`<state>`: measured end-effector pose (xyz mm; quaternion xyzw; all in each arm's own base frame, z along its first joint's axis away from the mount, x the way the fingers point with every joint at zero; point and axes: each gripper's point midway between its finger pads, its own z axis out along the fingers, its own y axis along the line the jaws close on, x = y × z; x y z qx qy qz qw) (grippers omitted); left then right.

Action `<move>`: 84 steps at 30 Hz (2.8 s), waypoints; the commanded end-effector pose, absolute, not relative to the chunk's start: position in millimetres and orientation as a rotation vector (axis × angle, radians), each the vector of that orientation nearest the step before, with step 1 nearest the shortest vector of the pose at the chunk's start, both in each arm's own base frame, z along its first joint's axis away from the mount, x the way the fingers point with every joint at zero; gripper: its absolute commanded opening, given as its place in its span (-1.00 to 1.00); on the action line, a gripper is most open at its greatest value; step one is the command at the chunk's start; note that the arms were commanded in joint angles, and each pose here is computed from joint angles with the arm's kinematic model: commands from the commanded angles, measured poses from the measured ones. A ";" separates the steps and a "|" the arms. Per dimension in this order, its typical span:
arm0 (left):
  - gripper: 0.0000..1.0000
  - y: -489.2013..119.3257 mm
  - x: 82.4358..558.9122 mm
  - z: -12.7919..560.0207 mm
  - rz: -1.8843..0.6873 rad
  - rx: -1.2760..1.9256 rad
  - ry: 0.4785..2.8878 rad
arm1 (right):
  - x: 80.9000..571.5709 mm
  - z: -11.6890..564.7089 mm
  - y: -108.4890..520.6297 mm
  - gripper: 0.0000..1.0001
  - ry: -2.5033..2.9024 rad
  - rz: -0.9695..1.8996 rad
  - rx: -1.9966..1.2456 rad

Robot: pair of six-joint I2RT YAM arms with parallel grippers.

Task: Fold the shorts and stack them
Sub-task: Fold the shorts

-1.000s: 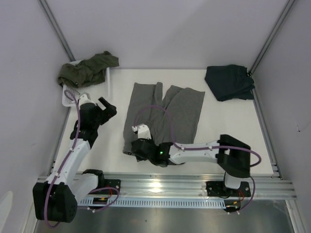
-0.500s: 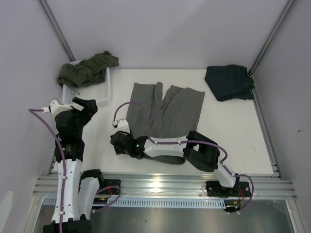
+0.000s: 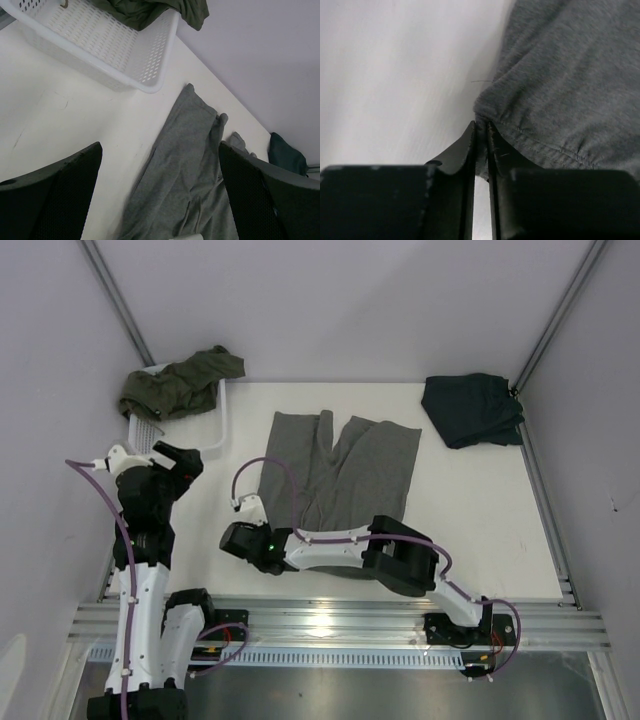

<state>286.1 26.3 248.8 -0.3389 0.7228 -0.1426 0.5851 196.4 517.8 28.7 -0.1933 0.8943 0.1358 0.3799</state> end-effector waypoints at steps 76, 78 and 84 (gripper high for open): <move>-1.00 -12.9 381.7 129.2 -0.189 -0.660 2.163 | -29.4 86.5 368.2 -1.00 2.206 0.590 -1.097; -1.00 -7.2 384.7 135.0 -0.178 -0.670 2.157 | -31.8 84.1 372.3 -1.00 2.213 0.604 -1.103; -1.00 30.0 389.8 144.2 -0.182 -0.786 2.129 | -50.8 123.2 410.3 -1.00 2.204 0.838 -1.094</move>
